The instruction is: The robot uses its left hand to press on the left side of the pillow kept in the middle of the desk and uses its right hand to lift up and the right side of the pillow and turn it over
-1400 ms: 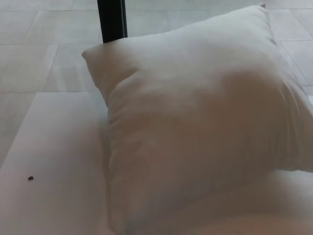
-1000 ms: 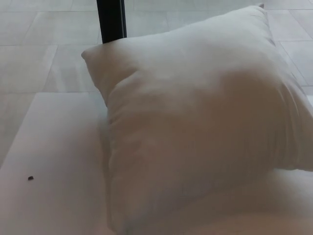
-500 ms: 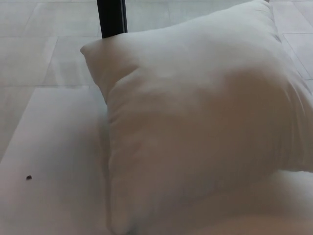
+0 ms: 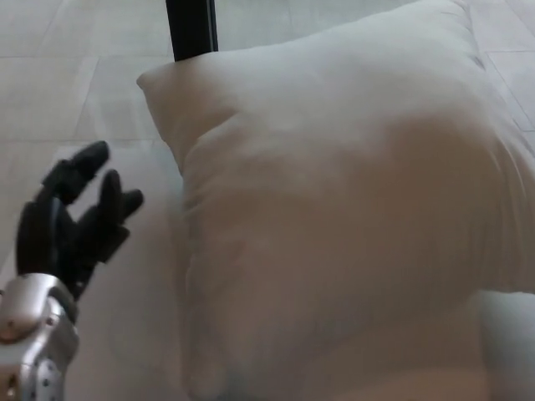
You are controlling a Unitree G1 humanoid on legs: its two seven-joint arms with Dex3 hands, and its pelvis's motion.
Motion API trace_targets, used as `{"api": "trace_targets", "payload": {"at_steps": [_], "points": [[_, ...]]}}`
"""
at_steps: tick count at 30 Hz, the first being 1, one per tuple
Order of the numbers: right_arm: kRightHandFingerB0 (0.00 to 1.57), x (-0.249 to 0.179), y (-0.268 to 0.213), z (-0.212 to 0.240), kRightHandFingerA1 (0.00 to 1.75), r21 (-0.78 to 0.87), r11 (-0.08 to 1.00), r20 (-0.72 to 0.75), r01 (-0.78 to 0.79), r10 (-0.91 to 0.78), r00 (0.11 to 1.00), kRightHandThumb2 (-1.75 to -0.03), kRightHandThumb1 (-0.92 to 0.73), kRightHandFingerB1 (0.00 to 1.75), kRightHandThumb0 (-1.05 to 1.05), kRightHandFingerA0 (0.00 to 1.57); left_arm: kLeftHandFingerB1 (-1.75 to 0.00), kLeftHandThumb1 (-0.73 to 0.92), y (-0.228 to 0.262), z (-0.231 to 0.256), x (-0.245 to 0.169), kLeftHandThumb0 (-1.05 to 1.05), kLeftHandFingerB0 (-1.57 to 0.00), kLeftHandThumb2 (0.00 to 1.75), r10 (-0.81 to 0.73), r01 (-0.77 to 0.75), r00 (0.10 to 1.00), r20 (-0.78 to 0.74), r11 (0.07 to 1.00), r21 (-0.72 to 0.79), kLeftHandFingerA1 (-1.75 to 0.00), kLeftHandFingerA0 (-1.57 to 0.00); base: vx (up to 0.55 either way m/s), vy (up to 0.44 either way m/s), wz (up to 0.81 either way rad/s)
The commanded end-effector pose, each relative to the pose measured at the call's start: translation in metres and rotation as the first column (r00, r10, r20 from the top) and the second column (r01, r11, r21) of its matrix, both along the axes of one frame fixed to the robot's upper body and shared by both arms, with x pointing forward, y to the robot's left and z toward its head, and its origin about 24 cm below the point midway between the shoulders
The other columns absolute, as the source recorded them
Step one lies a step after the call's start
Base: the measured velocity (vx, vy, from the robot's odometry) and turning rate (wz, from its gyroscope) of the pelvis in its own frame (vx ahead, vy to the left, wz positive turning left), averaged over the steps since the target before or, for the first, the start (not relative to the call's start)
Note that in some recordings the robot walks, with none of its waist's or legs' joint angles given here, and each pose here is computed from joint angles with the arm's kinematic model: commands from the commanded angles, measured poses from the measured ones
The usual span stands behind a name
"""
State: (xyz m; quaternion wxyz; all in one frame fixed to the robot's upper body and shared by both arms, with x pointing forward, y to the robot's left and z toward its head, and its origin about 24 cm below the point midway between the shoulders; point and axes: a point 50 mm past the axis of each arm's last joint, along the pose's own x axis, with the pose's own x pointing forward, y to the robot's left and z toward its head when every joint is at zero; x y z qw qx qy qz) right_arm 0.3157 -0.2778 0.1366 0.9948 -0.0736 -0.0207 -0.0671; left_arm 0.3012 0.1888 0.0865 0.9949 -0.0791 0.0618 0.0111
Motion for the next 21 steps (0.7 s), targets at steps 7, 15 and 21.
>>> {"api": "trace_targets", "payload": {"at_steps": [7,15,21], "points": [[0.19,0.010,0.039,-0.031,0.44,-0.064,0.989,-0.219,-0.133,0.116,0.969,-0.68,-0.91,0.27,-0.92,0.28,-0.14,0.92,-0.051,-0.051,-0.022,-0.85,0.00,0.70,-0.165,0.194,0.925,-0.343,0.979,0.053,-0.55,-0.17,0.00,0.000,0.00],[0.18,0.010,0.050,-0.043,0.45,-0.107,0.981,-0.261,-0.159,0.127,0.957,-0.71,-0.92,0.29,-0.94,0.29,-0.09,0.76,-0.072,-0.058,-0.025,-0.94,0.00,1.15,-0.212,0.244,0.896,-0.391,0.969,0.034,-0.59,-0.10,0.00,0.000,0.00],[0.09,0.011,0.078,-0.033,0.54,-0.086,0.958,-0.230,-0.275,0.249,0.941,-1.12,-0.72,0.40,-0.91,0.22,-0.08,0.76,-0.088,-0.067,-0.027,-1.05,0.00,1.20,-0.222,0.248,0.887,-0.404,0.969,0.011,-0.25,0.00,0.00,0.000,0.00]]}}
